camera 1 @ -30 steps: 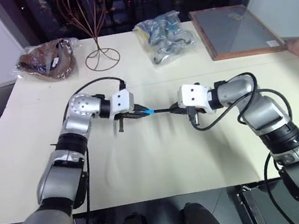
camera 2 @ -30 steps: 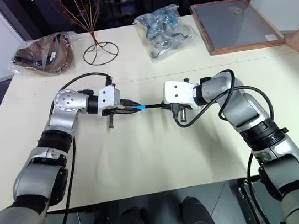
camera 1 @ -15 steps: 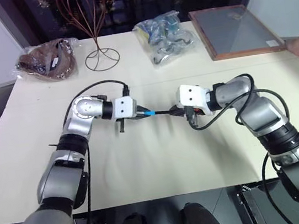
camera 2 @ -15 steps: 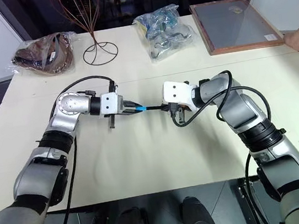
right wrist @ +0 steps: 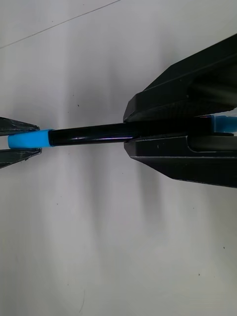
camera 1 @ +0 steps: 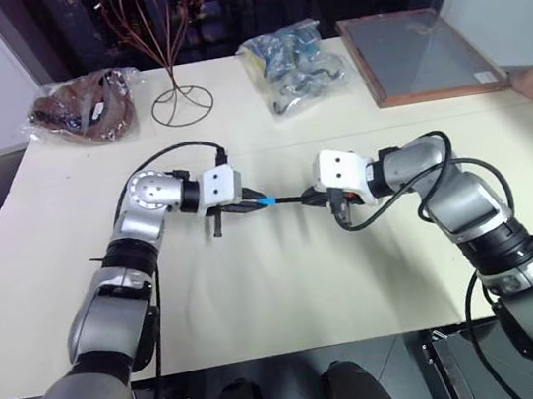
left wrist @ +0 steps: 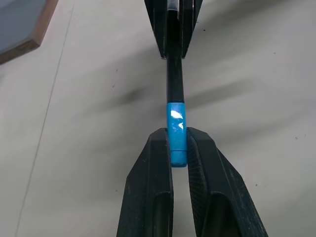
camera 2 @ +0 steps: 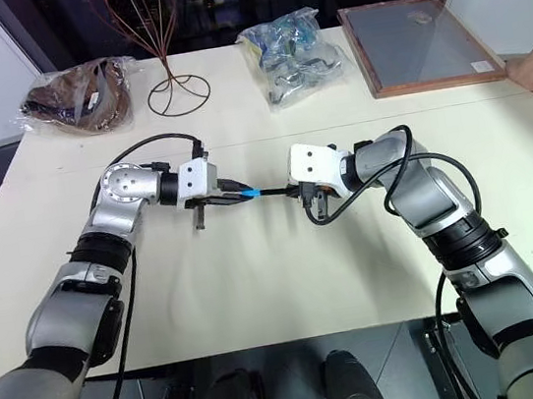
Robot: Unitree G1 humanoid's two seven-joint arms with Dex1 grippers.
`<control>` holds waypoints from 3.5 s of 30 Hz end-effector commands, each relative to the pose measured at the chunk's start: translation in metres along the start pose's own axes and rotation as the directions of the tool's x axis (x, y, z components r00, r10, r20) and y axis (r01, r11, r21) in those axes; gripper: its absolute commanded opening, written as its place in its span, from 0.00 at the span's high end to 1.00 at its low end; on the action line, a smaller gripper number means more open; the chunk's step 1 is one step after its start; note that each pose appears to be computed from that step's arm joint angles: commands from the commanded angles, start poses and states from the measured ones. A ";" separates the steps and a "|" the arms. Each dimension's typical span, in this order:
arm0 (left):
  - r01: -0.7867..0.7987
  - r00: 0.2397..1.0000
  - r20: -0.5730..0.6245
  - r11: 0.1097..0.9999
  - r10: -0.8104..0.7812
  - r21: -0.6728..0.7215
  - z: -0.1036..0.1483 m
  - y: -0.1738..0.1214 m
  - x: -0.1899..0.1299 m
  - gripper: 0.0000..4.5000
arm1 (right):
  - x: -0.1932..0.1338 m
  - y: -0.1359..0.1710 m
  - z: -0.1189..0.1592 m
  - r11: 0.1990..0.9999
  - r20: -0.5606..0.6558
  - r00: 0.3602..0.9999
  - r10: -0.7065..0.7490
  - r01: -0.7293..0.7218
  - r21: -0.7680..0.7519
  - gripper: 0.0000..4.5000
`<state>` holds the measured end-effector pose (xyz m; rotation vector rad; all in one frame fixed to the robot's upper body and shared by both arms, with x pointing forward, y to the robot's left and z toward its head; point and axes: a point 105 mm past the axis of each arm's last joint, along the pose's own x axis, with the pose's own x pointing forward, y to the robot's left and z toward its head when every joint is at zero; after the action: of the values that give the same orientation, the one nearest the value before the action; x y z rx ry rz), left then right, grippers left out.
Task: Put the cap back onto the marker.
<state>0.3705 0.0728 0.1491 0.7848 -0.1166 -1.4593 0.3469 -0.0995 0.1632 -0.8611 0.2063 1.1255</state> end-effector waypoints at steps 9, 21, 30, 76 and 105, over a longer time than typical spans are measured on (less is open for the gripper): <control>0.028 0.997 0.070 0.987 -0.039 0.156 0.024 -0.004 0.015 1.00 | -0.001 -0.001 0.043 0.994 0.123 0.992 -0.003 0.016 -0.107 1.00; 0.032 0.995 0.085 0.981 -0.049 0.193 0.026 -0.007 0.021 1.00 | 0.005 0.000 0.050 0.995 0.142 0.990 0.001 0.013 -0.099 1.00; 0.006 0.996 0.085 0.997 -0.013 0.080 0.019 -0.005 0.011 1.00 | -0.007 -0.014 0.035 0.994 0.098 0.994 -0.054 0.063 -0.093 1.00; -0.490 0.852 0.026 0.814 0.523 -0.312 0.048 -0.003 -0.051 0.01 | -0.096 -0.033 -0.061 0.530 -0.295 0.737 -0.608 0.653 0.541 1.00; -0.462 0.866 -0.007 0.796 0.500 -0.391 0.046 -0.017 -0.041 0.00 | -0.119 0.029 -0.147 0.200 -0.621 0.567 -0.541 0.804 0.559 0.24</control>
<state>0.3304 0.0951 0.1805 0.3051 -0.0543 -0.9615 0.3085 -0.2815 0.1082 -0.1410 0.5138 -0.0994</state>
